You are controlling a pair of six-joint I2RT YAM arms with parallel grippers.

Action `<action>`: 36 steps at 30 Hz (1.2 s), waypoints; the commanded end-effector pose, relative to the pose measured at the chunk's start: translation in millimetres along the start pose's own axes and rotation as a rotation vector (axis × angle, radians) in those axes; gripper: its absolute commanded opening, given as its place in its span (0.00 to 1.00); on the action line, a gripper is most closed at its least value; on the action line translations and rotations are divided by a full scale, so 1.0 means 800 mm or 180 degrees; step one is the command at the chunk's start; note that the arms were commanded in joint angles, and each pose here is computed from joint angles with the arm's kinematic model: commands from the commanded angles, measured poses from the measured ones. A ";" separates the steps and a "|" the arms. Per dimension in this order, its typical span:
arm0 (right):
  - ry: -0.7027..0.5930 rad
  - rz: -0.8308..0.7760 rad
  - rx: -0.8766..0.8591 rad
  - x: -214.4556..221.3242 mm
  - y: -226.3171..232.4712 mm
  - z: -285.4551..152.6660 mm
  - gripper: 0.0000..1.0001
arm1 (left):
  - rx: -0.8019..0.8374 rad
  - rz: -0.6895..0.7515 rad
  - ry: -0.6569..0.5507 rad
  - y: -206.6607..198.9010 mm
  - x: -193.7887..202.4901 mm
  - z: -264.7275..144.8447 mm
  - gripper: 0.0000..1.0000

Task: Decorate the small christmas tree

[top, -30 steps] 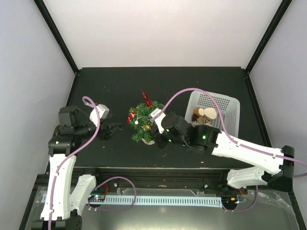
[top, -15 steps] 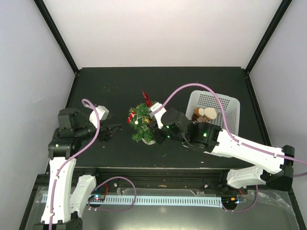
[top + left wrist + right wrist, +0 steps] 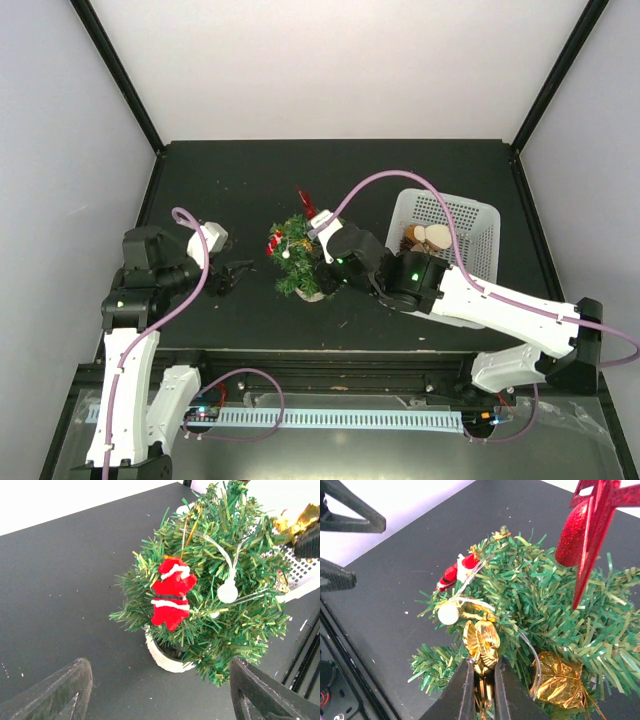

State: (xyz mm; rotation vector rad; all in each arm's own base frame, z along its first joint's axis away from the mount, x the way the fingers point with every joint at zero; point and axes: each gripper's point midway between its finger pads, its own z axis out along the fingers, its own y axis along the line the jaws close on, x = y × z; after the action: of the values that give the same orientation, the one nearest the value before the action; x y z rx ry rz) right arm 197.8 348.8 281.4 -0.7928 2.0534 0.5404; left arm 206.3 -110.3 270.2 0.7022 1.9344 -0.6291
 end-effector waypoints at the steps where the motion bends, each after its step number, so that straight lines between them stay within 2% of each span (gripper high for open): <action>1: -0.0283 0.0135 0.0098 -0.028 -0.015 -0.016 0.01 | -0.0033 0.0076 -0.0048 0.003 -0.003 -0.001 0.76; 36: -0.0239 0.0141 -0.0030 -0.035 -0.002 -0.006 0.01 | -0.0049 0.0095 -0.0067 0.003 0.001 -0.001 0.78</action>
State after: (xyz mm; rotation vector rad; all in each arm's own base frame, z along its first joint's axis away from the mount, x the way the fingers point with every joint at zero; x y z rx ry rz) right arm 202.3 347.6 291.7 -0.7614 2.0385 0.5740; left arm 206.3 -109.1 264.1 0.6976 1.9349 -0.6247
